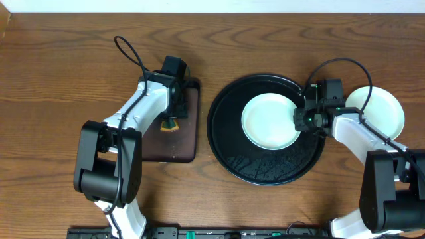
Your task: Clean dirty plates on tray and stack at the side
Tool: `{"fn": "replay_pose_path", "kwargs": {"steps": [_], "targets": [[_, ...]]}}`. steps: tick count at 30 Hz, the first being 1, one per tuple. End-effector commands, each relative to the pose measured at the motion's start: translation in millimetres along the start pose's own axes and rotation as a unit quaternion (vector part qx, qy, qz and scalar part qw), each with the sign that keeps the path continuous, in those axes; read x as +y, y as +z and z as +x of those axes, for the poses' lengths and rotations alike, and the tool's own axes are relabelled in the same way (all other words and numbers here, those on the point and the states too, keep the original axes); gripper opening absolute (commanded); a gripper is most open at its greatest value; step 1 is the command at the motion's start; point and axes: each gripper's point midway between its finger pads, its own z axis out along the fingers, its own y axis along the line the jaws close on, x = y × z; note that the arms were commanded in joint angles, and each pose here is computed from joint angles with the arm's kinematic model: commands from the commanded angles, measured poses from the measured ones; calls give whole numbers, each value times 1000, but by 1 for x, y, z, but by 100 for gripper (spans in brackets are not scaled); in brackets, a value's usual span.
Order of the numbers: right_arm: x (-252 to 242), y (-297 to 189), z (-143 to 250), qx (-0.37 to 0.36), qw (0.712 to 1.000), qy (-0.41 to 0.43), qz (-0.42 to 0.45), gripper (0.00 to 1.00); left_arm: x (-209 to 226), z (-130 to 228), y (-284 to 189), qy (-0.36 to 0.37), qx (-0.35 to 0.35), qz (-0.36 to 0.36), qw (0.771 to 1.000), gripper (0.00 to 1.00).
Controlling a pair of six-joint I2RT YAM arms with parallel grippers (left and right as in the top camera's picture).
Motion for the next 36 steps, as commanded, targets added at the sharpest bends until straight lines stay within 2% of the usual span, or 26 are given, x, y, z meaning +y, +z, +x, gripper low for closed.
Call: {"fn": "replay_pose_path", "kwargs": {"steps": [1,5,9,15,22,28,36], "targets": [[0,-1,2,0,1000,1,1,1,3,0,1,2,1,-7,1000,78],[1,-4,0,-4,1000,1,1,1,3,0,1,2,1,-7,1000,79],[5,-27,-25,-45,999,-5,0,1,3,0,1,2,1,-7,1000,79],[7,-95,-68,-123,992,-14,22,1,3,0,1,2,1,-7,1000,80],[2,-171,-85,-206,973,-27,100,1,3,0,1,2,1,-7,1000,80],[14,-223,-87,-271,936,-62,214,1,3,0,1,2,1,-7,1000,80],[58,-270,-77,-325,844,-131,406,1,3,0,1,2,1,-7,1000,80]]}}
